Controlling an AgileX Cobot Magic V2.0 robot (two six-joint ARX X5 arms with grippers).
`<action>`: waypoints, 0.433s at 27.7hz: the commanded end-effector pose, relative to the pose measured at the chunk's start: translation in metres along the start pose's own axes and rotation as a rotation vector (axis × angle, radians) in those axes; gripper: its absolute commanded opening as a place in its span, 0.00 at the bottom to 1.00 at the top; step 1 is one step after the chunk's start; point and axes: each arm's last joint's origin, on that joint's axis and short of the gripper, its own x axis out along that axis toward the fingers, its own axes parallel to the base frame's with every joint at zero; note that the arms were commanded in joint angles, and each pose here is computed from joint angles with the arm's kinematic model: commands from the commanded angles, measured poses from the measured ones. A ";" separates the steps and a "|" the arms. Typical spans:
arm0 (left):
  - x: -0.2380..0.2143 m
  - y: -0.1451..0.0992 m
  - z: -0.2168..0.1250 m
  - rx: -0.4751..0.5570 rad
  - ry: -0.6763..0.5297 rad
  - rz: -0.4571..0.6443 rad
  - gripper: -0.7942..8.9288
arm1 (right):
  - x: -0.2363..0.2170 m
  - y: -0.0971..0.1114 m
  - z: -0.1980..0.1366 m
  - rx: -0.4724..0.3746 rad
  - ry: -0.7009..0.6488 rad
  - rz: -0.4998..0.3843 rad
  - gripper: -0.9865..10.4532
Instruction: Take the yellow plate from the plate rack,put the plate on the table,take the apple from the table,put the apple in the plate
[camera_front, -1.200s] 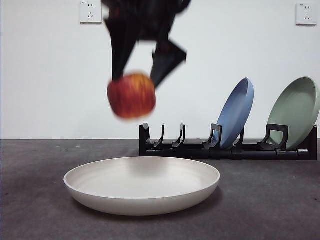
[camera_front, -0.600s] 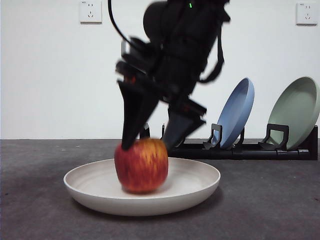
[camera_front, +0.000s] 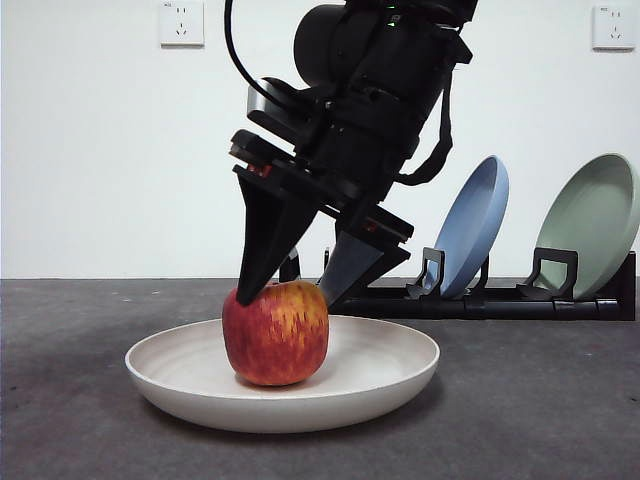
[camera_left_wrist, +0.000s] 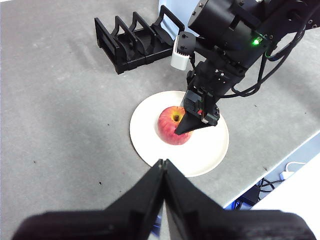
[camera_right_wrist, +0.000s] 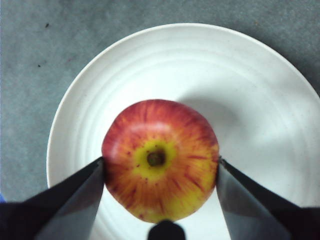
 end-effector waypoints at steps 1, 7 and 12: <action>0.001 0.000 -0.001 0.008 -0.001 0.001 0.07 | 0.009 -0.001 -0.010 0.029 0.068 -0.001 0.48; 0.001 0.000 -0.001 0.008 0.000 -0.002 0.07 | -0.002 0.003 -0.011 0.029 0.067 -0.004 0.53; 0.001 0.000 -0.001 0.009 0.006 -0.017 0.07 | -0.033 0.011 -0.007 0.011 -0.022 -0.024 0.58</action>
